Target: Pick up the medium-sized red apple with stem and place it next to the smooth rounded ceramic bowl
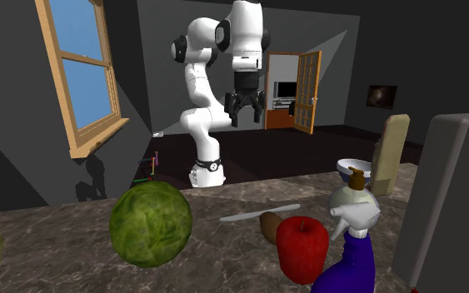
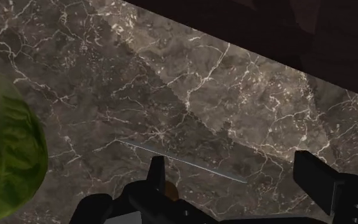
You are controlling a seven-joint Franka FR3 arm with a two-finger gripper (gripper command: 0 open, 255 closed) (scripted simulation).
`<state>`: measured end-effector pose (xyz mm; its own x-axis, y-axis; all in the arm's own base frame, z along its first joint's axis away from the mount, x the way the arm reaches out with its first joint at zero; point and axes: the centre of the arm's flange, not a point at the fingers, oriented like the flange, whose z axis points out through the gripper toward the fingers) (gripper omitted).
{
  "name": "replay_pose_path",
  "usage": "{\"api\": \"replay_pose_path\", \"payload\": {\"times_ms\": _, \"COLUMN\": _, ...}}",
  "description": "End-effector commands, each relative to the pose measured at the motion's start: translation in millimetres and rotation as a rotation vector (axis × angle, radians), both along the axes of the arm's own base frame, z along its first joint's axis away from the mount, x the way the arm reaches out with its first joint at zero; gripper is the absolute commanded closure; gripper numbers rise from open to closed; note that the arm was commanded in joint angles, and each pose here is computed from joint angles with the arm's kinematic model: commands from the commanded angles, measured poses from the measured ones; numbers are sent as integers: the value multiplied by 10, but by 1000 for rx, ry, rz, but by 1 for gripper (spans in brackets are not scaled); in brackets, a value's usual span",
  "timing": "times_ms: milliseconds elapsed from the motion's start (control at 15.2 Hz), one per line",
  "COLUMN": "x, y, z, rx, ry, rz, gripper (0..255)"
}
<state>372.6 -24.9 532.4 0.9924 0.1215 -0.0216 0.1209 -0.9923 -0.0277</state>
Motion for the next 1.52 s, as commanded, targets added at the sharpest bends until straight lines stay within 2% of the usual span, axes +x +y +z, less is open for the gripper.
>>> {"api": "replay_pose_path", "payload": {"times_ms": 0, "x": 189, "y": -110, "z": -96, "rx": 2, "ry": -16, "rz": 39, "gripper": 0}}
{"api": "replay_pose_path", "payload": {"times_ms": 726, "x": 1395, "y": -590, "z": -506, "rx": 19, "ry": -96, "rz": 241, "gripper": 0}}
{"api": "replay_pose_path", "payload": {"times_ms": 1452, "x": 2701, "y": -809, "z": -823, "rx": 36, "ry": -175, "rz": 443, "gripper": 0}}
